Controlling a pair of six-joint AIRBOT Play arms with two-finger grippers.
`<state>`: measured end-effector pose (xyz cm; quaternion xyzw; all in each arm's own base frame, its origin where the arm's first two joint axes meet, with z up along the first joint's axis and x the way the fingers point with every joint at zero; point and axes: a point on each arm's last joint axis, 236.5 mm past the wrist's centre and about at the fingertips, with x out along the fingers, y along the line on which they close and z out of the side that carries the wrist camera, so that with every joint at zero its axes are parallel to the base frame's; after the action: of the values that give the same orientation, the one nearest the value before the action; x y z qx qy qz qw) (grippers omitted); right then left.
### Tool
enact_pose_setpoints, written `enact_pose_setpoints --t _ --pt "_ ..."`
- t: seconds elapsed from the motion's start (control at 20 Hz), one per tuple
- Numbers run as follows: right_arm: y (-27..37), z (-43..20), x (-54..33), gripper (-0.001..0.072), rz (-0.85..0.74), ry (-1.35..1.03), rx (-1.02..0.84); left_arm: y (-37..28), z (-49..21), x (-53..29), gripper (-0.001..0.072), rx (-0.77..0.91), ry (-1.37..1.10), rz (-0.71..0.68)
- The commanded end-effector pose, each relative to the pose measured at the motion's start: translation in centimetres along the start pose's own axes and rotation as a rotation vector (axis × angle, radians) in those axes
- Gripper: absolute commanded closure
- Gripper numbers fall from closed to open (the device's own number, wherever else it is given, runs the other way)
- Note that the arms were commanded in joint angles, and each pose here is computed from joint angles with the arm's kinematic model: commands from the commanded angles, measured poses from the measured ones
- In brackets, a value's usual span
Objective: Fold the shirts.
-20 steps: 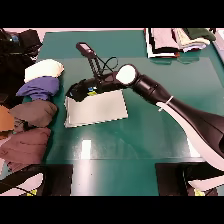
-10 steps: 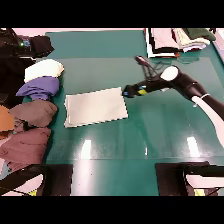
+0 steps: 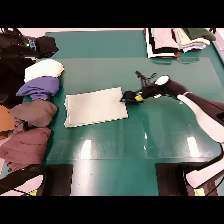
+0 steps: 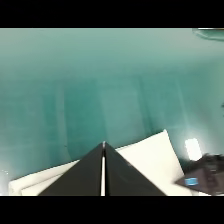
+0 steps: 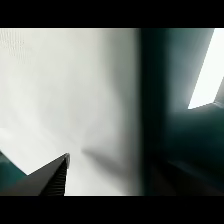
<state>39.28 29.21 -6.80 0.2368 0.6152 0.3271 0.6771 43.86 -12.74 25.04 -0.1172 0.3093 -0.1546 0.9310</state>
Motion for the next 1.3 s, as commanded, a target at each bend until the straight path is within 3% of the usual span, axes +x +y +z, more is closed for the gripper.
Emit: enact_pose_setpoints --t 0.0,0.15,0.2,0.45,0.75,1.0,1.25 --pt "3.6 0.5 5.0 0.0310 0.098 0.046 -0.024 -0.1 -0.2 0.3 0.0683 -0.007 0.008 -0.007" --pt "5.9 1.7 6.7 0.0651 0.123 0.034 -0.085 -0.7 -0.3 0.3 0.0684 -0.024 0.013 -0.032" --pt "6.6 2.5 6.3 0.0696 0.129 0.014 -0.114 -0.8 -0.3 0.3 0.0685 -0.027 0.012 -0.038" --pt "5.0 7.4 -3.1 0.0697 0.005 -0.158 -0.228 -6.0 -2.0 0.7 0.0685 0.075 0.040 -0.124" --pt "-8.1 7.6 -24.5 0.0696 -0.301 -0.471 -0.027 -10.0 -3.3 0.6 0.0684 0.118 0.059 -0.202" --pt "-20.3 -1.2 -41.7 0.0697 -0.581 -0.761 0.275 -10.1 -2.9 0.6 0.0684 0.099 0.041 -0.204" --pt "-28.2 -11.6 -47.9 0.0696 -0.675 -0.920 0.604 -10.2 -2.2 0.6 0.0684 0.075 0.014 -0.207"
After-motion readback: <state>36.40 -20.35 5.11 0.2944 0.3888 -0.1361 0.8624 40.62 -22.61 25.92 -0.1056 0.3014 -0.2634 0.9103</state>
